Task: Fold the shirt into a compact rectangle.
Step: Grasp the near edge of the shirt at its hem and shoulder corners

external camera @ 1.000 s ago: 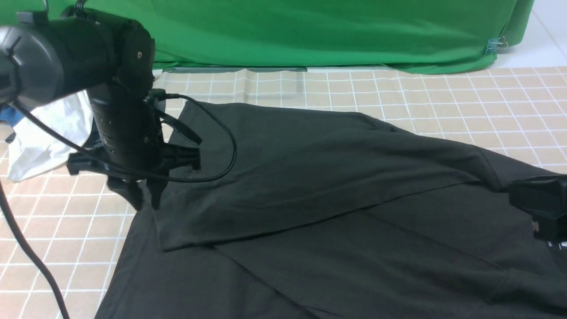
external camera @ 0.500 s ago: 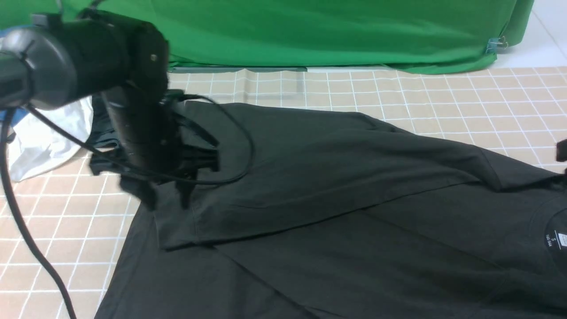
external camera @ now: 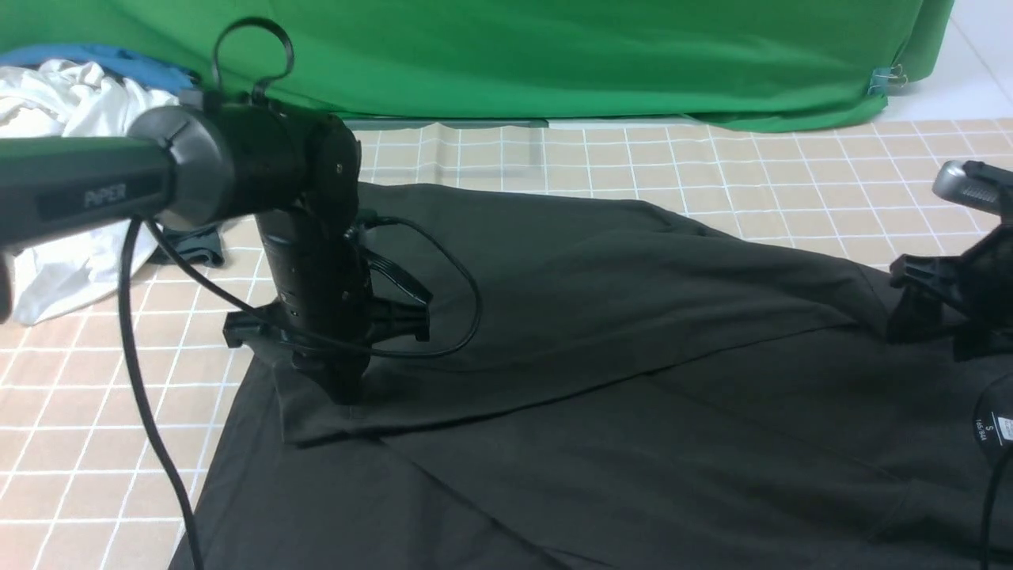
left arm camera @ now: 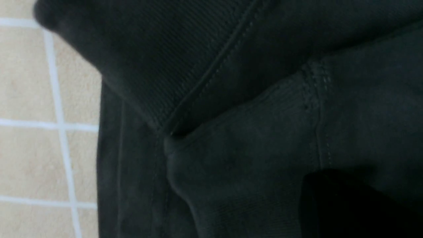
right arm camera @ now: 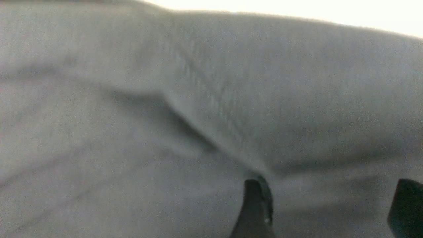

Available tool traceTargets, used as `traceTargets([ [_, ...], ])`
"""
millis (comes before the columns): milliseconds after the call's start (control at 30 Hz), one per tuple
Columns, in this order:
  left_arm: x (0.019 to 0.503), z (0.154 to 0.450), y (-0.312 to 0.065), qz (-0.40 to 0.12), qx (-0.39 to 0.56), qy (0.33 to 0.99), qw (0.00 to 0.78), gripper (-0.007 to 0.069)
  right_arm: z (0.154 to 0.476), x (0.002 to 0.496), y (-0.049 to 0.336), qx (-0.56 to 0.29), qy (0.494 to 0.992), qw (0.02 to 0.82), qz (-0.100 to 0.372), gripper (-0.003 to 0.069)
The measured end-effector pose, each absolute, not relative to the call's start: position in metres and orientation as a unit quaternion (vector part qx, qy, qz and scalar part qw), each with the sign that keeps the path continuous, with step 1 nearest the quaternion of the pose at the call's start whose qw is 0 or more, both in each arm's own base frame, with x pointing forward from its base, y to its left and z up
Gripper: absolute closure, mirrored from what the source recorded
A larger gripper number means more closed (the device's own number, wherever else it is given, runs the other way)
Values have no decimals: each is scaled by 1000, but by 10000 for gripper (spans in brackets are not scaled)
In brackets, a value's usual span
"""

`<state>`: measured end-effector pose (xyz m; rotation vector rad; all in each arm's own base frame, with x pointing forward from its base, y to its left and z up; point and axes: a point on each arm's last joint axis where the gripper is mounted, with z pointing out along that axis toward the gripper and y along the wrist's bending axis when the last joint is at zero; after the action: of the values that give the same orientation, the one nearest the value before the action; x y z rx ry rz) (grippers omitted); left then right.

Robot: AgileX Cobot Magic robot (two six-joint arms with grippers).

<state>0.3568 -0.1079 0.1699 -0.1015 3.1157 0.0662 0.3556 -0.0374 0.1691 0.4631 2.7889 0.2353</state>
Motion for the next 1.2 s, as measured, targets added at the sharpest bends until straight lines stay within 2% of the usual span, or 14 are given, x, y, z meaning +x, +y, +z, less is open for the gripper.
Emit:
traceTargets([
  [267, 358, 170, -108, 20, -24, 999, 18, 615, 157, 371, -42, 175, 963, 193, 74, 120],
  [367, 358, 170, -108, 20, -23, 999, 20, 615, 156, 375, -43, 179, 958, 213, 70, 144],
  [467, 358, 170, -108, 20, -21, 999, 20, 615, 155, 380, -45, 178, 952, 239, 64, 312],
  [500, 358, 170, -108, 21, -21, 999, 20, 615, 155, 380, -46, 175, 952, 241, 63, 326],
  [567, 358, 170, -108, 21, -18, 999, 20, 615, 156, 382, -47, 170, 950, 255, 59, 517],
  [600, 358, 170, -108, 21, -17, 999, 20, 615, 156, 382, -47, 170, 950, 255, 59, 529],
  [633, 358, 170, -108, 21, -11, 1000, 20, 615, 157, 383, -47, 164, 949, 263, 55, 589],
  [833, 358, 170, -108, 21, -8, 1000, 20, 615, 161, 383, -55, 167, 945, 277, 48, 599],
  [1067, 360, 170, -109, 18, -8, 999, 28, 615, 170, 382, -75, 189, 932, 307, 36, 571],
  [1200, 364, 171, -110, 11, -7, 999, 50, 615, 173, 385, -82, 194, 922, 333, 25, 470],
])
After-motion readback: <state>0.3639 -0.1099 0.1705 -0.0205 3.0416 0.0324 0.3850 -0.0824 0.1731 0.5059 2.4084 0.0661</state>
